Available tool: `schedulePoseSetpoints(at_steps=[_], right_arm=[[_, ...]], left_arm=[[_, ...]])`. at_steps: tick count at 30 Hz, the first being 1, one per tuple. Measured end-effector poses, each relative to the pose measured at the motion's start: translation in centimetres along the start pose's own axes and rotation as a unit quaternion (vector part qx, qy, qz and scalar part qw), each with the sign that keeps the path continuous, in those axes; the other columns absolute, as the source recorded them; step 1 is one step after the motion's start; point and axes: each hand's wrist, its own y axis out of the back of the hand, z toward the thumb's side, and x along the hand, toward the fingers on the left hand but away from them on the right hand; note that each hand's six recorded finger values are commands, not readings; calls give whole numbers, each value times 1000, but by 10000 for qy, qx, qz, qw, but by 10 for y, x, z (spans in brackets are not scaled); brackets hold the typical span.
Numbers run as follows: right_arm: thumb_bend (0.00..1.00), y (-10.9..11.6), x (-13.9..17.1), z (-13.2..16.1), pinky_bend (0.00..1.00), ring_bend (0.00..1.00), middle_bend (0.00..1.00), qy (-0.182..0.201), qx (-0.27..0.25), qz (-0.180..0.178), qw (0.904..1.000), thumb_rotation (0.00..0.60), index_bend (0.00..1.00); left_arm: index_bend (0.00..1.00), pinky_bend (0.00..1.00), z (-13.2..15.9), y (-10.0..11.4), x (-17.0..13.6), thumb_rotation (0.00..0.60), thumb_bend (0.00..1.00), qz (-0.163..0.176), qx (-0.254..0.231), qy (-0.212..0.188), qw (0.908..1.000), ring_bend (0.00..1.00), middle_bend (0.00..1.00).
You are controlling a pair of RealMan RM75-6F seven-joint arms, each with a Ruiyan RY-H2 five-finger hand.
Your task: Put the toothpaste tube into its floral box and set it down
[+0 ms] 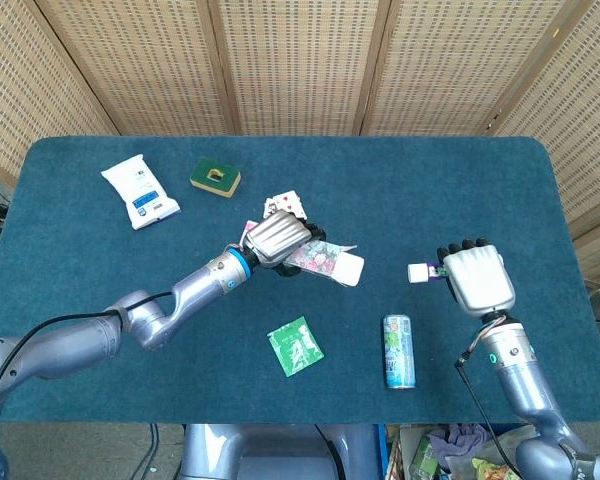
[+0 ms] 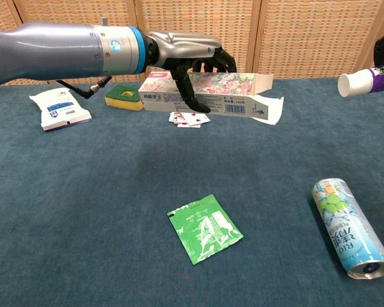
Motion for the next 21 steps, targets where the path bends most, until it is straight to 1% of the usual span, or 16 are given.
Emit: schedulePoseSetpoints(at_steps=[5,11,14,21], right_arm=[[540,6,-5,10,432,449,610,54,-49,16,10000,600,614],[546,6,-6,17,448,456,616,96,-134,47,9999,600,619],[550,4,-8,23,473,459,617,129,-209,79,9997,600,620],[556,6,-10,38,478,460,617,249,-120,70,9996,600,621]], left_arm=[[481,448,14,1,10,600,378,30,-50,0,10000,443,533],[483,448,31,3,21,600,378,50,-82,4,10000,443,533],[485,448,36,4,25,600,378,38,-175,44,9998,443,533],[486,449,52,6,35,600,378,28,-277,85,9996,444,533]])
